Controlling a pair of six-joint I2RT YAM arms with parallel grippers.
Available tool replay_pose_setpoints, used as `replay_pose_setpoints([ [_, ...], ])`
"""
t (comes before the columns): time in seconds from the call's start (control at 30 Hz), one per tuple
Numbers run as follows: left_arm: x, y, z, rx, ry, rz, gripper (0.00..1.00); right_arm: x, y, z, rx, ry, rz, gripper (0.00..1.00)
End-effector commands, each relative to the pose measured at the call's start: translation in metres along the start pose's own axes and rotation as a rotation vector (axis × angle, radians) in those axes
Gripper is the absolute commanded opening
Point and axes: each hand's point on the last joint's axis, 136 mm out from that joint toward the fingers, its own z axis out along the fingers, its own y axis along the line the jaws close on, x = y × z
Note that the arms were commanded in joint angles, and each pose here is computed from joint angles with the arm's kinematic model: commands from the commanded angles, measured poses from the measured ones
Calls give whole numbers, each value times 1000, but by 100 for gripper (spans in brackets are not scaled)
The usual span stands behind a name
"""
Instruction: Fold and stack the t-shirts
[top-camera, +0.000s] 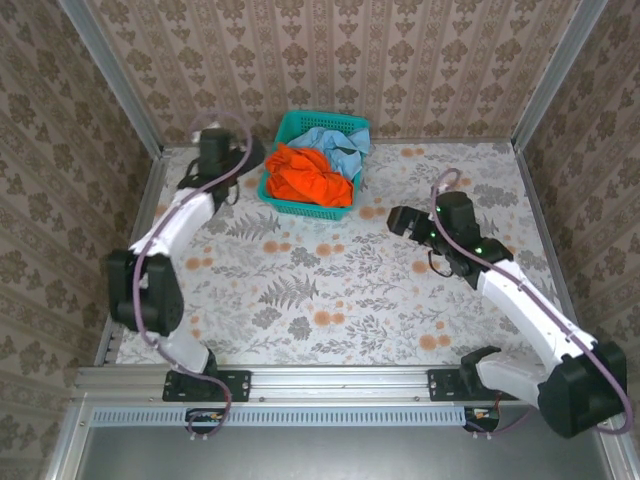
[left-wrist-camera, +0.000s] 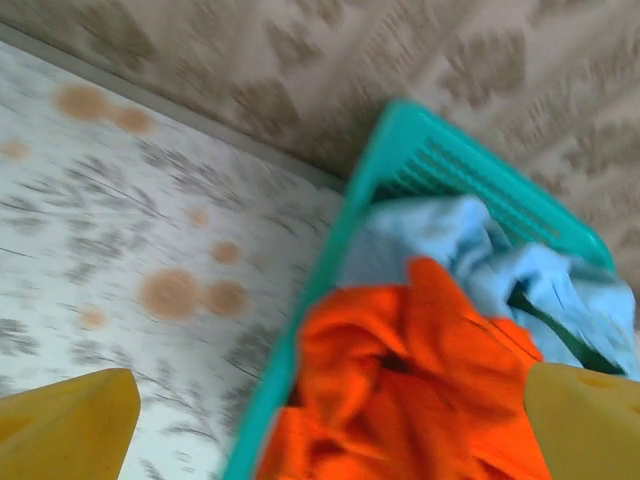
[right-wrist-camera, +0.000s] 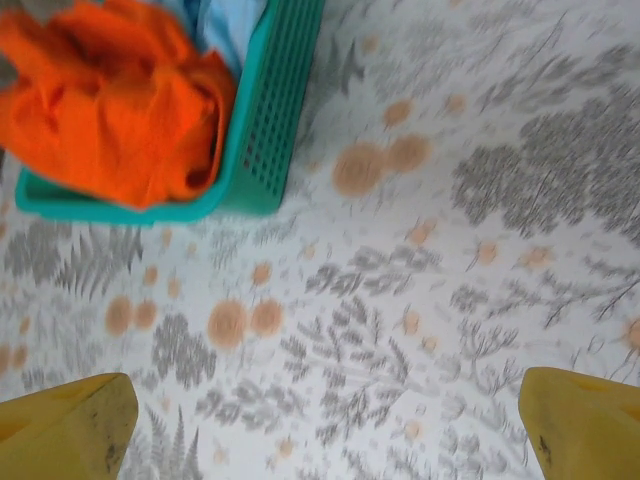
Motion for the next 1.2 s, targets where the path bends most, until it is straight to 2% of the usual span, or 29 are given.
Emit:
replay_pose_setpoints([
  [0.0,40,-11,4,-54,199,33,100,27,-3,-7,55,143,-59,99],
  [0.1,66,-27,25,-25,326,59,99,32,-4,-8,64,171,-76,100],
  [0.17,84,-37,40,7,424,50,90,33,-3,-7,66,186,-82,100],
  [0.27,90,-56,50,78,472,33,61,30,-2,-9,73,194,-91,99],
  [0.33,77,-71,46,130,426,34,31,26,-1,-12,81,187,-92,99],
  [0.43,48,-98,23,202,345,62,5,16,7,-18,55,158,-87,99],
  [0.47,39,-108,14,228,316,79,0,12,12,-21,35,142,-84,99],
  [0.57,1,-144,-29,329,193,135,0,-7,33,-31,-60,61,-76,99],
  [0.7,-28,-228,-125,575,4,250,0,-43,60,-55,-179,-107,-66,99],
  [0.83,-29,-304,-238,848,-151,401,0,-76,70,-88,-204,-274,-71,100],
  [0.93,-25,-334,-297,978,-206,455,0,-97,76,-112,-220,-374,-84,100],
  [1.0,-24,-346,-319,1052,-200,441,0,-108,81,-128,-235,-431,-96,99],
  [1.07,-23,-350,-320,1081,-165,394,0,-118,82,-143,-236,-486,-99,100],
  [1.17,-7,-346,-279,996,-72,352,0,-123,77,-150,-209,-526,-98,100],
])
